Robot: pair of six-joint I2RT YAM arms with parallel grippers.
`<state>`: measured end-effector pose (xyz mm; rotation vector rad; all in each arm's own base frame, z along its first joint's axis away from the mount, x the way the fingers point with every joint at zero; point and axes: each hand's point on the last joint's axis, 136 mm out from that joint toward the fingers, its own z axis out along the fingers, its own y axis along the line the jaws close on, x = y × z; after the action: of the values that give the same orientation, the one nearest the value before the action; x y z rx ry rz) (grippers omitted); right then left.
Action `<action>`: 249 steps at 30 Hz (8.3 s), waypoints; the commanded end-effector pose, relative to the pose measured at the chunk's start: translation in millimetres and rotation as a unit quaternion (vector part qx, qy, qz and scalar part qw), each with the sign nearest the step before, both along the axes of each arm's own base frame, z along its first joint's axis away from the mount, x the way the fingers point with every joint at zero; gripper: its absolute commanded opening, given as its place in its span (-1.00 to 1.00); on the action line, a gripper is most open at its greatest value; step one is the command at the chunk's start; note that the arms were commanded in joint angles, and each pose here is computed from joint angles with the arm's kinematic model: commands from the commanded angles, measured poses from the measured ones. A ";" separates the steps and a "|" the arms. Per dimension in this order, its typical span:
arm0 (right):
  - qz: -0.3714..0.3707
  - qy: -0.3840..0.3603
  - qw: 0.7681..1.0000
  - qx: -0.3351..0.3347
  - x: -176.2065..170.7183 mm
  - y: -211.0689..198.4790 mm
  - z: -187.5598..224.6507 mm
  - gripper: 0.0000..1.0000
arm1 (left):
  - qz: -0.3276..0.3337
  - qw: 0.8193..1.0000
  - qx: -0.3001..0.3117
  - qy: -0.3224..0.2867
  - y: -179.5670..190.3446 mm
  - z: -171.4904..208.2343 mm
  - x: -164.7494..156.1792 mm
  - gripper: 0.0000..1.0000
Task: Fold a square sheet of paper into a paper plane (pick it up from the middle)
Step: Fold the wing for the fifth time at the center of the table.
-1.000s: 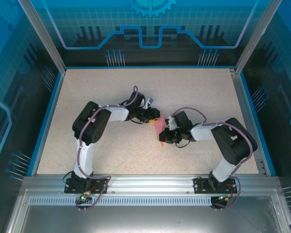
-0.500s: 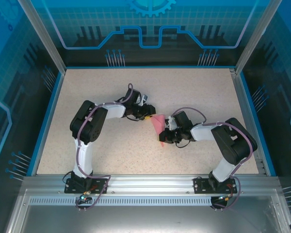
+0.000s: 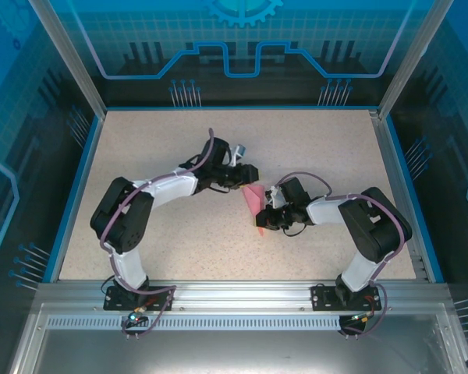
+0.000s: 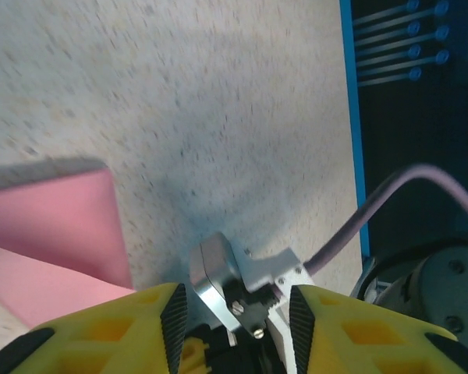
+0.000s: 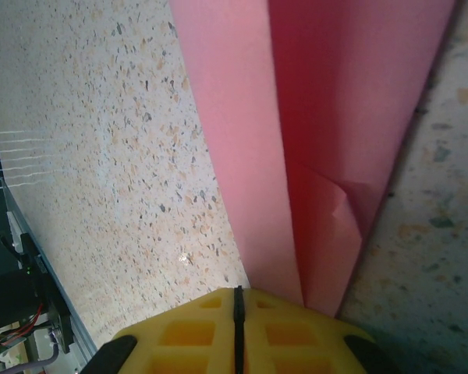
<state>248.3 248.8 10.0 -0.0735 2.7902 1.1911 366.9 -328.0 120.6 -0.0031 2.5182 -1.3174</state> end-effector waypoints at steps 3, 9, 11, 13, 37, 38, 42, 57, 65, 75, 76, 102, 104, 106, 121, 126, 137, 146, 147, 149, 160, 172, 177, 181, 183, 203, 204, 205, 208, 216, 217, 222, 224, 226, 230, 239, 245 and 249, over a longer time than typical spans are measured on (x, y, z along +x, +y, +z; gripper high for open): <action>0.001 0.075 0.996 -0.055 -33.5 -20.2 -38.0 -0.80 | 0.002 0.998 -0.008 0.063 -7.6 -41.4 -10.6 -0.19; -0.001 0.069 0.996 -0.051 -33.3 -20.1 -34.7 -0.79 | 0.002 0.997 0.009 0.081 -9.5 -66.8 -6.7 -0.18; -0.001 0.066 0.997 -0.049 -33.2 -19.9 -32.6 -0.79 | 0.009 0.996 0.035 0.084 -5.9 -80.8 -3.4 -0.18; -0.001 0.063 0.997 -0.047 -32.6 -19.6 -29.9 -0.79 | 0.021 0.993 0.066 0.098 1.4 -95.6 -1.8 -0.20; -0.032 0.032 0.999 -0.013 1.4 4.6 6.2 -0.74 | 0.038 0.986 0.100 0.125 14.2 -110.8 -9.1 -0.25; -0.031 0.041 0.998 -0.021 -3.4 1.7 -1.5 -0.74 | 0.038 0.987 0.099 0.124 14.0 -109.9 -9.5 -0.25; -0.026 0.075 0.995 -0.055 -24.9 -13.2 -26.7 -0.80 | 0.036 0.988 0.099 0.112 14.5 -102.1 -6.8 -0.24; 0.012 0.093 0.994 -0.055 -62.4 -22.9 -34.3 -0.79 | 0.073 0.970 0.157 0.168 44.1 -141.7 -9.3 -0.33; 0.032 0.104 0.992 -0.059 -84.7 -29.9 -36.5 -0.75 | 0.076 0.964 0.183 0.178 53.5 -151.6 -16.1 -0.36; 0.051 0.107 0.988 -0.095 -104.4 -41.8 -41.4 -0.76 | 0.074 0.963 0.185 0.182 52.9 -152.9 -16.2 -0.37; 0.051 0.107 0.988 -0.096 -105.3 -42.7 -40.9 -0.76 | 0.072 0.963 0.185 0.182 52.5 -153.0 -16.7 -0.37; -0.043 -0.006 0.999 -0.014 8.4 12.0 27.3 -0.75 | 0.050 0.973 0.158 0.164 37.5 -136.8 -16.5 -0.35; -0.041 0.006 0.999 -0.023 6.4 10.8 15.5 -0.75 | 0.048 0.974 0.152 0.159 35.1 -133.1 -14.5 -0.34; -0.039 0.023 0.998 -0.043 -1.0 3.8 -1.7 -0.77 | 0.045 0.976 0.147 0.155 33.0 -128.1 -13.9 -0.33; -0.036 0.063 0.995 -0.070 -26.3 -13.1 -37.3 -0.92 | 0.015 0.995 0.036 0.089 0.3 -55.7 19.3 -0.17; -0.036 0.065 0.995 -0.072 -27.9 -14.9 -39.7 -0.92 | 0.027 0.992 0.045 0.111 5.4 -81.0 21.2 -0.18; -0.029 0.070 0.995 -0.062 -34.7 -16.2 -34.6 -0.91 | 0.082 0.980 0.127 0.132 50.4 -134.4 22.8 -0.20; -0.006 0.067 0.996 -0.058 -41.0 -16.4 -27.8 -0.90 | 0.079 0.987 0.101 0.093 59.3 -135.5 39.6 -0.19; -0.005 0.067 0.996 -0.057 -41.4 -16.0 -27.1 -0.90 | 0.076 0.989 0.097 0.084 59.1 -133.0 42.5 -0.19; -0.001 0.067 0.996 -0.055 -42.2 -15.3 -26.6 -0.90 | 0.071 0.991 0.092 0.073 60.0 -129.8 46.9 -0.19; 0.019 0.067 0.996 -0.051 -42.9 -13.5 -25.2 -0.89 | 0.056 0.995 0.068 0.041 67.1 -95.7 72.0 -0.18; 0.012 0.060 0.997 -0.047 -29.1 -7.1 -20.0 -0.88 | 0.062 0.998 0.025 -0.011 63.8 1.4 54.3 -0.13; 0.003 0.059 0.997 -0.046 -25.3 -5.8 -21.4 -0.88 | 0.043 0.999 0.014 0.021 44.1 -9.1 19.6 -0.20; 0.001 0.061 0.997 -0.048 -26.0 -6.7 -24.9 -0.88 | 0.032 0.998 0.010 0.062 23.9 -35.8 -0.2 -0.26; 0.000 0.064 0.997 -0.050 -26.9 -7.5 -27.2 -0.88 | 0.028 0.997 0.007 0.075 14.1 -47.9 -5.5 -0.28; 0.009 0.069 0.996 -0.054 -39.6 -14.1 -23.6 -0.87 | 0.087 0.984 0.103 0.116 52.7 -121.6 8.6 -0.26; 0.011 0.067 0.996 -0.054 -39.8 -14.2 -22.5 -0.87 | 0.089 0.984 0.099 0.119 54.7 -123.0 11.5 -0.27; 0.012 0.068 0.996 -0.054 -40.9 -14.2 -21.9 -0.86 | 0.089 0.984 0.096 0.123 56.4 -124.2 13.5 -0.27; 0.017 0.067 0.997 -0.042 -41.6 -11.1 -17.0 -0.85 | 0.092 0.983 0.093 0.130 62.0 -129.0 16.7 -0.27; 0.026 0.061 0.997 -0.039 -40.0 -8.6 -11.8 -0.85 | 0.086 0.984 0.090 0.125 66.1 -132.8 24.6 -0.28; 0.027 0.062 0.997 -0.040 -40.2 -8.9 -12.1 -0.85 | 0.085 0.985 0.088 0.120 67.0 -130.7 28.0 -0.28; 0.030 0.065 0.996 -0.043 -41.1 -9.3 -15.7 -0.85 | 0.075 0.989 0.082 0.099 68.9 -118.2 38.5 -0.28; 0.031 0.068 0.996 -0.043 -40.7 -8.5 -18.3 -0.84 | 0.071 0.990 0.081 0.088 68.9 -111.1 42.2 -0.27; 0.032 0.073 0.996 -0.043 -40.5 -7.5 -20.7 -0.84 | 0.066 0.992 0.078 0.075 67.4 -100.1 46.0 -0.26; 0.028 0.073 0.996 -0.045 -38.5 -7.6 -22.9 -0.84 | 0.056 0.995 0.065 0.049 63.0 -71.1 52.0 -0.22; 0.018 0.072 0.996 -0.049 -34.9 -7.9 -24.5 -0.84 | 0.048 0.999 0.017 0.010 52.9 -5.5 36.0 -0.16; 0.010 0.066 0.997 -0.046 -31.0 -6.7 -22.3 -0.84 | 0.028 0.999 0.008 0.029 25.5 -6.4 5.0 -0.21; 0.005 0.060 0.997 -0.041 -28.0 -5.3 -19.4 -0.84 | 0.039 0.997 0.023 0.070 18.3 -33.2 -7.2 -0.28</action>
<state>230.9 254.5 9.9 -0.0937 2.8597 1.1997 369.1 -309.8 111.2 -0.0887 2.5594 -1.2754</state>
